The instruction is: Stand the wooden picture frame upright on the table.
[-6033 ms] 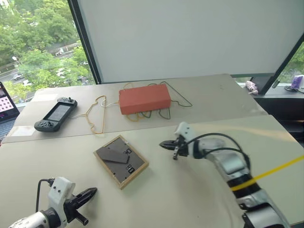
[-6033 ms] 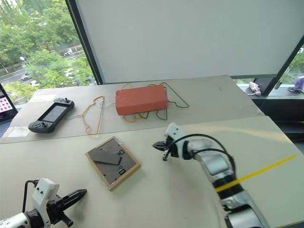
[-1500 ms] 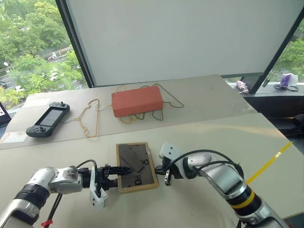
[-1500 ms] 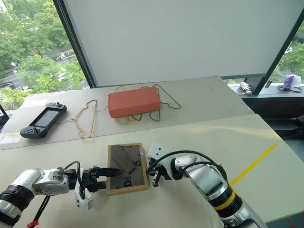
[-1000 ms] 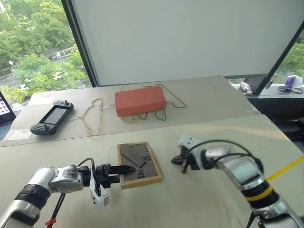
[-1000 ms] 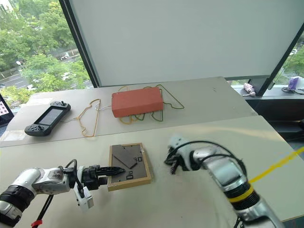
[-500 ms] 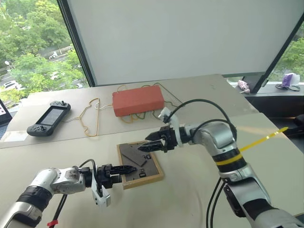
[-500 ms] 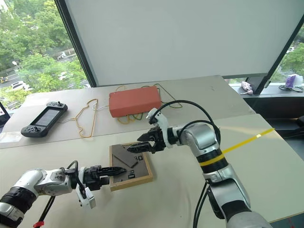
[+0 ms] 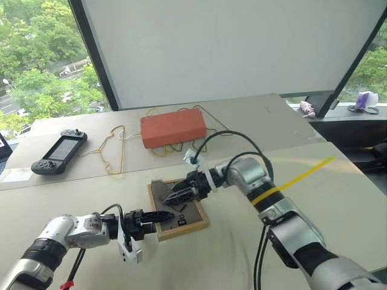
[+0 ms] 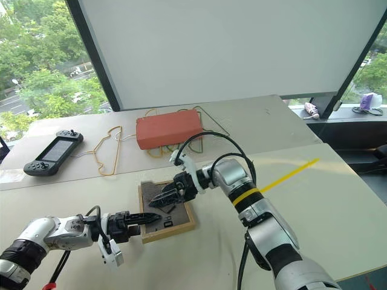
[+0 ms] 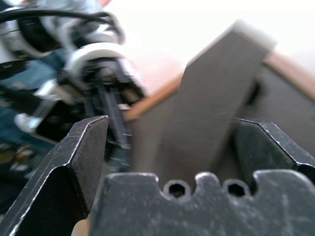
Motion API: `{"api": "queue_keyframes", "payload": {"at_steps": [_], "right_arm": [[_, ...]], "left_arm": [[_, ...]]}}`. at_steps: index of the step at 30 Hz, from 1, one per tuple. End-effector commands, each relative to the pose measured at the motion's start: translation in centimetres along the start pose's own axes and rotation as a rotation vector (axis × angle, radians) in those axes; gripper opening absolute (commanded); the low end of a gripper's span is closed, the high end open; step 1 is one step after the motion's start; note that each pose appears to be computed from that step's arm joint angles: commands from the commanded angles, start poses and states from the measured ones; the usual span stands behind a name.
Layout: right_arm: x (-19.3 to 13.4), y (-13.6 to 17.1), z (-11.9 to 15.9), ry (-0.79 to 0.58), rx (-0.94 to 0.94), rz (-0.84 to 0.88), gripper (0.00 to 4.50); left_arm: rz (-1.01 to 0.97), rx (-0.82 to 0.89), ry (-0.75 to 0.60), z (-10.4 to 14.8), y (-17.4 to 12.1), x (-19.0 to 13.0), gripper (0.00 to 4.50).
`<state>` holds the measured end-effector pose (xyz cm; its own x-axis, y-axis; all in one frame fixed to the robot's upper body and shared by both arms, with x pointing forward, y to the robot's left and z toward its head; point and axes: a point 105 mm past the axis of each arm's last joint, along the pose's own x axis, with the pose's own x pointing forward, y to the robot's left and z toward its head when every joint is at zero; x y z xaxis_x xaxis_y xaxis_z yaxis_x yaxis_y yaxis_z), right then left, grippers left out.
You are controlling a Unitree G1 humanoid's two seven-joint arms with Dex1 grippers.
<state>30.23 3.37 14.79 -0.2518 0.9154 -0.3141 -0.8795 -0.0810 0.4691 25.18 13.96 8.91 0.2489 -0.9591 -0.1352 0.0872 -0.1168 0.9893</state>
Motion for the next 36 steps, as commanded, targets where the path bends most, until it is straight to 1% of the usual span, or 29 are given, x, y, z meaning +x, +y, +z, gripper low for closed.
{"api": "queue_keyframes", "payload": {"at_steps": [1,7,10,12,15,17,19,26,29,30,32,33,34,35,36], "right_arm": [[-0.8,2.8,2.4,-0.085,-0.063,0.116,4.47],[-2.3,3.4,2.8,-0.135,-0.092,0.110,4.47],[-2.6,3.3,2.2,-0.132,-0.091,0.094,4.47],[-2.6,3.0,1.5,-0.113,-0.086,0.074,4.47],[-2.8,1.7,0.6,-0.091,-0.071,-0.001,4.47],[-3.6,0.1,-0.3,-0.065,-0.072,-0.090,4.47],[-4.8,-0.7,-0.7,-0.069,-0.061,-0.141,4.47],[-8.8,-1.3,-0.8,-0.108,-0.062,-0.244,4.47],[-11.2,-1.5,-0.8,-0.090,-0.182,-0.381,4.47],[-11.9,-1.4,-0.8,-0.070,-0.261,-0.429,4.47],[-12.8,-1.0,-0.9,-0.011,-0.502,-0.537,4.47],[-12.9,-0.3,-1.6,0.037,-0.612,-0.560,4.47],[-12.6,0.5,-2.3,0.076,-0.723,-0.554,4.47],[-12.4,1.0,-2.8,0.100,-0.788,-0.542,4.47],[-12.1,1.1,-4.1,0.173,-0.892,-0.555,4.47]], "left_arm": [[-0.049,-0.028,-0.003,0.5,-1.3,-0.1,1.17],[-0.046,-0.033,-0.002,0.6,-1.3,0.0,1.17],[-0.041,-0.036,-0.001,0.7,-1.3,0.0,1.17],[-0.040,-0.036,-0.001,0.7,-1.3,0.0,1.17],[-0.040,-0.037,-0.002,0.7,-1.3,0.1,1.17],[-0.038,-0.038,-0.005,0.7,-1.3,0.1,1.17],[-0.038,-0.038,-0.004,0.6,-1.2,0.1,1.17],[-0.039,-0.038,0.003,0.3,-1.2,0.1,1.17],[-0.037,-0.040,0.000,0.4,-1.1,0.1,1.17],[-0.037,-0.040,0.001,0.3,-1.1,0.1,1.17],[-0.038,-0.040,0.002,0.2,-1.1,0.1,1.17],[-0.037,-0.041,0.002,0.2,-1.1,0.1,1.17],[-0.036,-0.042,0.003,0.1,-1.0,0.1,1.17],[-0.036,-0.042,0.003,0.1,-1.0,0.1,1.17],[-0.034,-0.043,0.005,0.0,-1.0,0.1,1.17]]}}
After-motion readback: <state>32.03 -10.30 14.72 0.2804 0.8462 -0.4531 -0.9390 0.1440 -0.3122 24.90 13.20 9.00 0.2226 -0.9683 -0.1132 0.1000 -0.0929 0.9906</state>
